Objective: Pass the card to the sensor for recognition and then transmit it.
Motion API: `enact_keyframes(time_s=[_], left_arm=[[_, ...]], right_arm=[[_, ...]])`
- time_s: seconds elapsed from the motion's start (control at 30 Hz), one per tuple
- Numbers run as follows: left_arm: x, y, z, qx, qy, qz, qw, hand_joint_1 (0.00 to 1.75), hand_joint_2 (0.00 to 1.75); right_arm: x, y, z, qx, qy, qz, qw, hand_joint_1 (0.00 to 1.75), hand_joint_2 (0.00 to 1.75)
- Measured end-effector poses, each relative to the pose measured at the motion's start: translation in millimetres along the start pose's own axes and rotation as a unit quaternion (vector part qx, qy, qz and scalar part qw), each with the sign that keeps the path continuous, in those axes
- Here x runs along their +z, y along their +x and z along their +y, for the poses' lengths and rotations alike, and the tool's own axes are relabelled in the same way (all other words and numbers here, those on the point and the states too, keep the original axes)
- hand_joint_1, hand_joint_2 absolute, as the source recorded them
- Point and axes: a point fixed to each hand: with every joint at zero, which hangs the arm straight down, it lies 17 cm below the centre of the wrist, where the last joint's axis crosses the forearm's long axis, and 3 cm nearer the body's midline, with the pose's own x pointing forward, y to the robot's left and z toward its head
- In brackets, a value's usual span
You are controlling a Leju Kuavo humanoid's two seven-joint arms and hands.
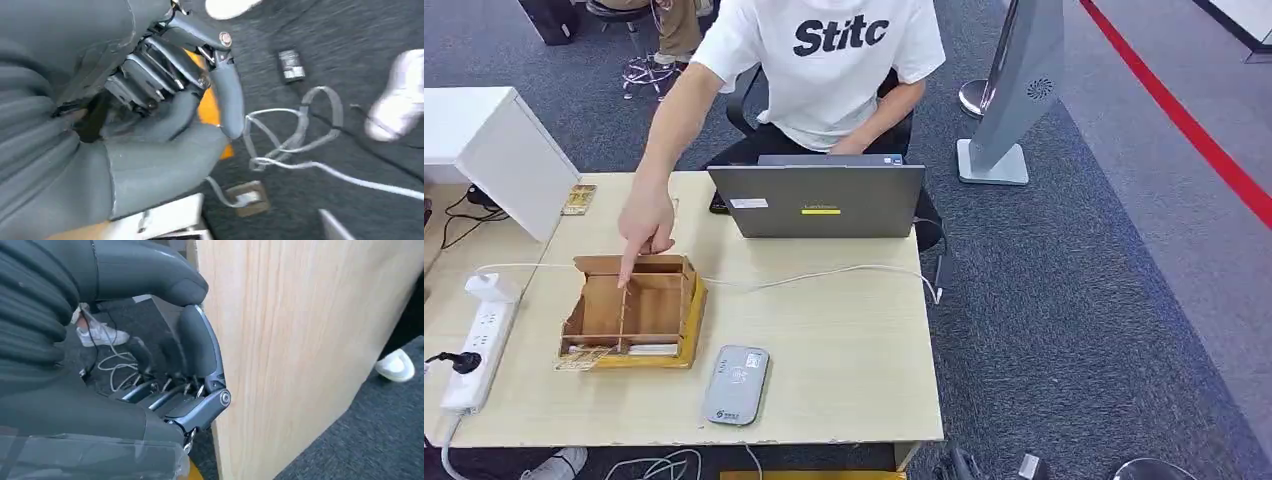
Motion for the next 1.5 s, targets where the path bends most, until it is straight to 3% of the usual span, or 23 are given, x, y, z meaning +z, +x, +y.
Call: enact_keyframes(time_s=[0.2,0.3,1.23,1.3,1.4,1.5], left_arm=[[5.4,-46.2,18.5,-0.025,0.048,0.088,0.995,0.0,1.75],[8.4,-55.6,22.2,-0.029,0.055,0.102,0.993,0.0,1.75],[12.1,-67.2,24.9,-0.034,0.058,0.12,0.99,0.0,1.75],[7.4,-49.0,37.5,-0.107,0.082,0.069,0.988,0.0,1.75],[7.5,-2.1,70.5,-0.271,0.171,-0.04,0.947,0.0,1.75],[6.7,38.7,57.1,-0.309,0.146,-0.14,0.929,0.0,1.75]], right_arm=[[-0.4,-5.1,1.2,0.016,0.002,0.012,1.0,0.0,1.75],[-0.4,-5.1,1.4,0.016,0.002,0.012,1.0,0.0,1.75],[-0.5,-5.0,1.3,0.016,0.002,0.012,1.0,0.0,1.75],[-1.2,0.7,-5.4,0.015,-0.015,-0.004,1.0,0.0,1.75],[3.1,4.9,-15.5,0.011,-0.028,-0.022,0.999,0.0,1.75],[7.3,5.2,-24.4,0.008,-0.038,-0.027,0.999,0.0,1.75]])
